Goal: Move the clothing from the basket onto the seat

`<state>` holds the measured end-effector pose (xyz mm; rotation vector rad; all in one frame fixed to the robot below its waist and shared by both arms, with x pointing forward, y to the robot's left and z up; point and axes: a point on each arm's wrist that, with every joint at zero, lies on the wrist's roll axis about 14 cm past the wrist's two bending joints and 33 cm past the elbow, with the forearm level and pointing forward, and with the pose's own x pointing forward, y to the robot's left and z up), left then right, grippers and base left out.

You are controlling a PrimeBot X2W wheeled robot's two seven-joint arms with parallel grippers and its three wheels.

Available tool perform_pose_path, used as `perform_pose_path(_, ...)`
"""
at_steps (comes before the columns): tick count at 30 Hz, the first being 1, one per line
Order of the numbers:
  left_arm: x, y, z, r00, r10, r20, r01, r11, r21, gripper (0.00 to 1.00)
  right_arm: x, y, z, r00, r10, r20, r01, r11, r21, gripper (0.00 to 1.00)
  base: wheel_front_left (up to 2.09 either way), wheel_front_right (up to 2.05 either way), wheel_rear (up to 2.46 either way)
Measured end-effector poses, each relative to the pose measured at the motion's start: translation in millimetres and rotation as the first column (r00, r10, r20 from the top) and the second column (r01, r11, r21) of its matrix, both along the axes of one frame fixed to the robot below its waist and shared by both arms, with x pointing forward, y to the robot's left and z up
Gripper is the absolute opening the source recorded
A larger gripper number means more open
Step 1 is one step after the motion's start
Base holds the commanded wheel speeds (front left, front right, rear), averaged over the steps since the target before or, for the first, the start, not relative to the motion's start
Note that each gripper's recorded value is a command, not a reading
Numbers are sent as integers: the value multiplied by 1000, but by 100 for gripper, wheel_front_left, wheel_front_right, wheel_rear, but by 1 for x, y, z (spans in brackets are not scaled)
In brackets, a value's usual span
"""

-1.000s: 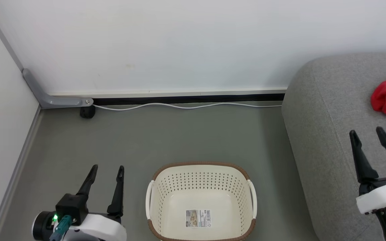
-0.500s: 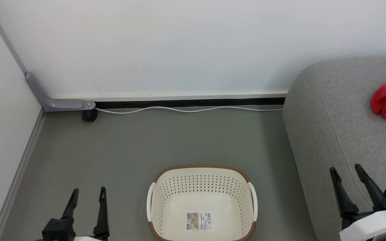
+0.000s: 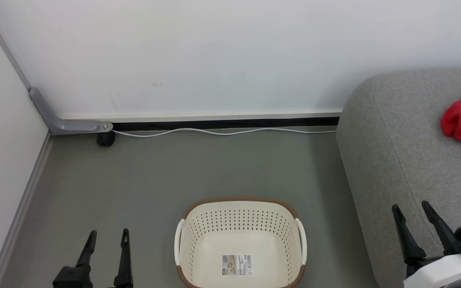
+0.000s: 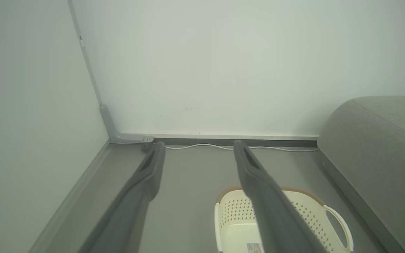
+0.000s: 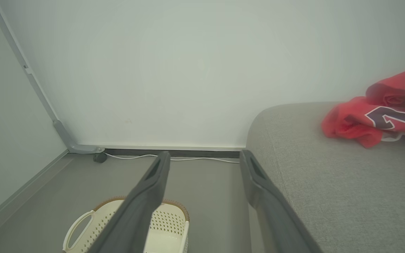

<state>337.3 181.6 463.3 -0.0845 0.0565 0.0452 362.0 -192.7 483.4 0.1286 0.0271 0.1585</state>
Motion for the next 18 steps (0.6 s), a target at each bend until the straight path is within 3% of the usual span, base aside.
perform_pose_path(15, 2, -13, -5, 999, -45, -15, 45, 999, -10, 100, -3, -4, -4, 1000, -15, -11, 16, 1000, 4, 100, 0, 0, 0)
perform_pose_path(16, 0, -14, -9, 999, -45, -28, 45, 999, -14, 0, -5, -2, -8, 1000, -15, -25, 16, 1000, 8, 0, 0, 0, 0)
perform_pose_path(18, -4, -15, -19, 997, -44, -61, 43, 999, -21, 0, -12, 3, -22, 998, -15, -67, 17, 1000, 24, 0, 0, 0, 0)
